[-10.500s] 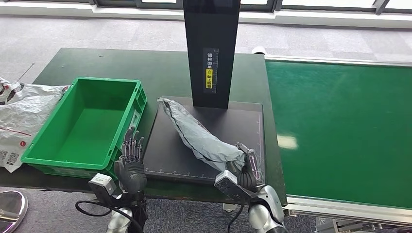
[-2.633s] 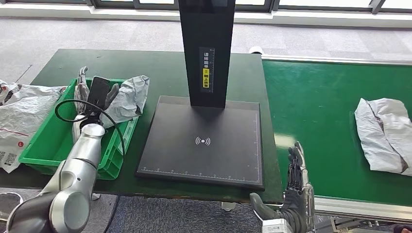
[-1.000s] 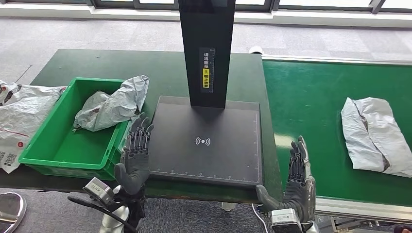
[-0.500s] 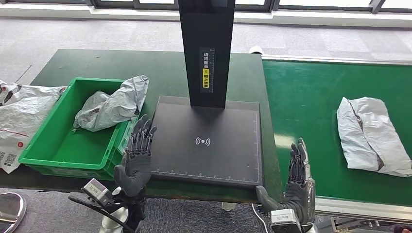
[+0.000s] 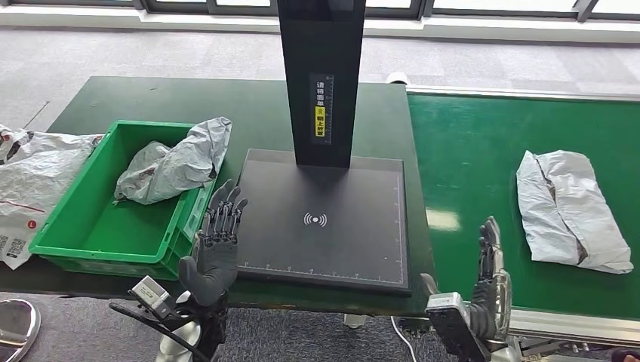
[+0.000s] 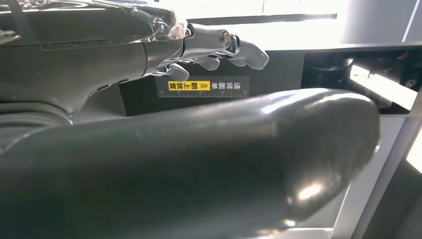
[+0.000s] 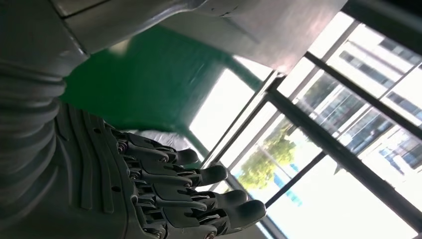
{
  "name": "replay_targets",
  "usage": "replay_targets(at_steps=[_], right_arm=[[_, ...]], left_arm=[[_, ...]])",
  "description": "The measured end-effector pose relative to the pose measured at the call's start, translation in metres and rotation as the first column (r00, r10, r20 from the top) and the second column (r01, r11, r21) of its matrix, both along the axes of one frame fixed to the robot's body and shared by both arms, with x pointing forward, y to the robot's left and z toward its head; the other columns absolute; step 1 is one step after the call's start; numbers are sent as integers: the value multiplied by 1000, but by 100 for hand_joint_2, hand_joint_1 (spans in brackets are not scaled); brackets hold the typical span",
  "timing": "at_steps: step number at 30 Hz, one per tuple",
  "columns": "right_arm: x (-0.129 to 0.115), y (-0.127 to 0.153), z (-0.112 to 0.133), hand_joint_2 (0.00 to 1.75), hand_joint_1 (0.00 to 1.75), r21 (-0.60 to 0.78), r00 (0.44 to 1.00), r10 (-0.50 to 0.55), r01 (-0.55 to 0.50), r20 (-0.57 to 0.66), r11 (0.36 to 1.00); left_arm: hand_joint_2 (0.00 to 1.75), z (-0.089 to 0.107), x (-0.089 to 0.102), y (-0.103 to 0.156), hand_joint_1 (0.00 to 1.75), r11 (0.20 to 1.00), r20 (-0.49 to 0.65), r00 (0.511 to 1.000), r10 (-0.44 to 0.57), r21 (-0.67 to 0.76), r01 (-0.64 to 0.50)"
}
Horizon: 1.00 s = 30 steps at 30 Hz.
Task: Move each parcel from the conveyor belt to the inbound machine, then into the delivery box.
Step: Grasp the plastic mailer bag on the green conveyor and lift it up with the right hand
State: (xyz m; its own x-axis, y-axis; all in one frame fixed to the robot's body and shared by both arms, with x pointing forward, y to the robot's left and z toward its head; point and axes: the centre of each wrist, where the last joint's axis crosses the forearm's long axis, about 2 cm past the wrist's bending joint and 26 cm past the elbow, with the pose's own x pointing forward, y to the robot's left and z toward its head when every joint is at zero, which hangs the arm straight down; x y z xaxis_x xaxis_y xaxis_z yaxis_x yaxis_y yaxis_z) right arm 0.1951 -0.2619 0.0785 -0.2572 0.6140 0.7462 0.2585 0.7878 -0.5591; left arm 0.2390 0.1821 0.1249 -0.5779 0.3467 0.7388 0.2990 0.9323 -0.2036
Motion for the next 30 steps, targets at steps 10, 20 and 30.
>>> replay_targets(at_steps=[10, 20, 30], right_arm=[[30, -113, -39, 175, 0, -178, 977, -194, 176, -86, 968], [31, -129, -46, 175, 0, -199, 969, -211, 184, -125, 962], [58, -176, -51, 175, 0, -350, 915, -350, 267, -201, 898]], left_arm=[[0, 1, 2, 0, 0, 1000, 3, 1000, 1, -10, -1], [0, 1, 2, 0, 0, 1000, 3, 1000, 0, -11, 0], [0, 3, 9, -1, 0, 1000, 11, 1000, -14, -7, 15]])
